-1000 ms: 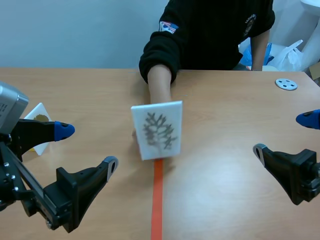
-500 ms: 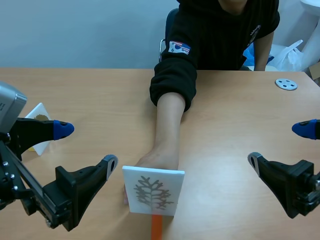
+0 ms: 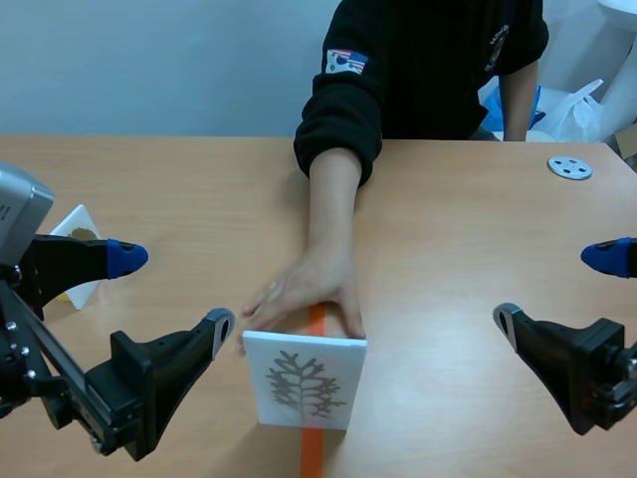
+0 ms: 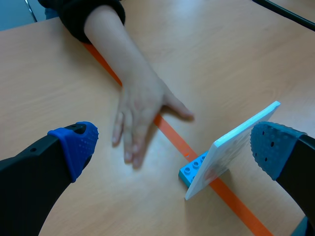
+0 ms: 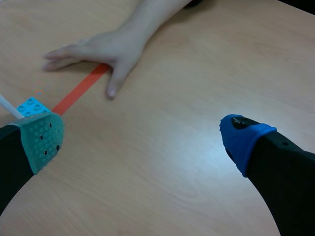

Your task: Sort the leaf by its shape. The table is split by an orange tape line. A compound leaf with several leaflets goes to the left side, a simple leaf with one blade goes to the right side. Return to the home posture when a red brick is placed on the table.

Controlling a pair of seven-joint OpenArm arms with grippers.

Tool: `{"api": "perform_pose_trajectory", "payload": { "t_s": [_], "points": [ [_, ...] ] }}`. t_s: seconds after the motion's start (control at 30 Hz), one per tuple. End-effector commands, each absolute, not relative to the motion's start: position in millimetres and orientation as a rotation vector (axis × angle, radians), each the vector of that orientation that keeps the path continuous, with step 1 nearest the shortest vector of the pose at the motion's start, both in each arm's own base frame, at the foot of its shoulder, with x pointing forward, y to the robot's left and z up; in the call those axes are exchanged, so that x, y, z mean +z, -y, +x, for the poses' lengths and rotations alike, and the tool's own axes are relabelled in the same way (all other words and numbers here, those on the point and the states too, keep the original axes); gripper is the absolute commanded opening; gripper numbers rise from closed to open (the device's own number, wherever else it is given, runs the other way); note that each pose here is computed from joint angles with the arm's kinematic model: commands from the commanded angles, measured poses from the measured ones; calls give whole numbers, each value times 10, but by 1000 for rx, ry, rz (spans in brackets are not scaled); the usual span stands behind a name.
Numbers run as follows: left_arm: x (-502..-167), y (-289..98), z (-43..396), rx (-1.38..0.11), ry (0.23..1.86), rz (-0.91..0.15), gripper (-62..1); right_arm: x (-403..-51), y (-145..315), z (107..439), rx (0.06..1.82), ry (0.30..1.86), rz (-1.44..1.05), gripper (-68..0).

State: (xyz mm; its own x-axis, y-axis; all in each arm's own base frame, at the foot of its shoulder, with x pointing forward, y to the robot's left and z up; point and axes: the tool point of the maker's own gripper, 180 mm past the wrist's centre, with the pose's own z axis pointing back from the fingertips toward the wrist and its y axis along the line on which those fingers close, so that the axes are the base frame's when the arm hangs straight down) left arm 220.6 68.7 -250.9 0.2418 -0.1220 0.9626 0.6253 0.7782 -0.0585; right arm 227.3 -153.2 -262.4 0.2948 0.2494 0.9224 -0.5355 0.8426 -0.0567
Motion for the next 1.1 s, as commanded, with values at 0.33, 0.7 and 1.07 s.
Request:
{"api": "perform_pose_trajectory", "payload": {
  "t_s": [0.33, 0.7, 1.07],
  "points": [
    [-2451, -691, 2235, -536, 1251, -492, 14, -2504, 1486, 2297, 554, 1199, 308, 4],
    [-2361, -726, 2268, -508, 1250, -510, 14, -2559, 1228, 2194, 637, 1163, 406, 4],
    [-2351, -720, 2267, -513, 1251, -509, 14, -2753, 834, 2172, 754, 1135, 480, 4]
  ]
}}
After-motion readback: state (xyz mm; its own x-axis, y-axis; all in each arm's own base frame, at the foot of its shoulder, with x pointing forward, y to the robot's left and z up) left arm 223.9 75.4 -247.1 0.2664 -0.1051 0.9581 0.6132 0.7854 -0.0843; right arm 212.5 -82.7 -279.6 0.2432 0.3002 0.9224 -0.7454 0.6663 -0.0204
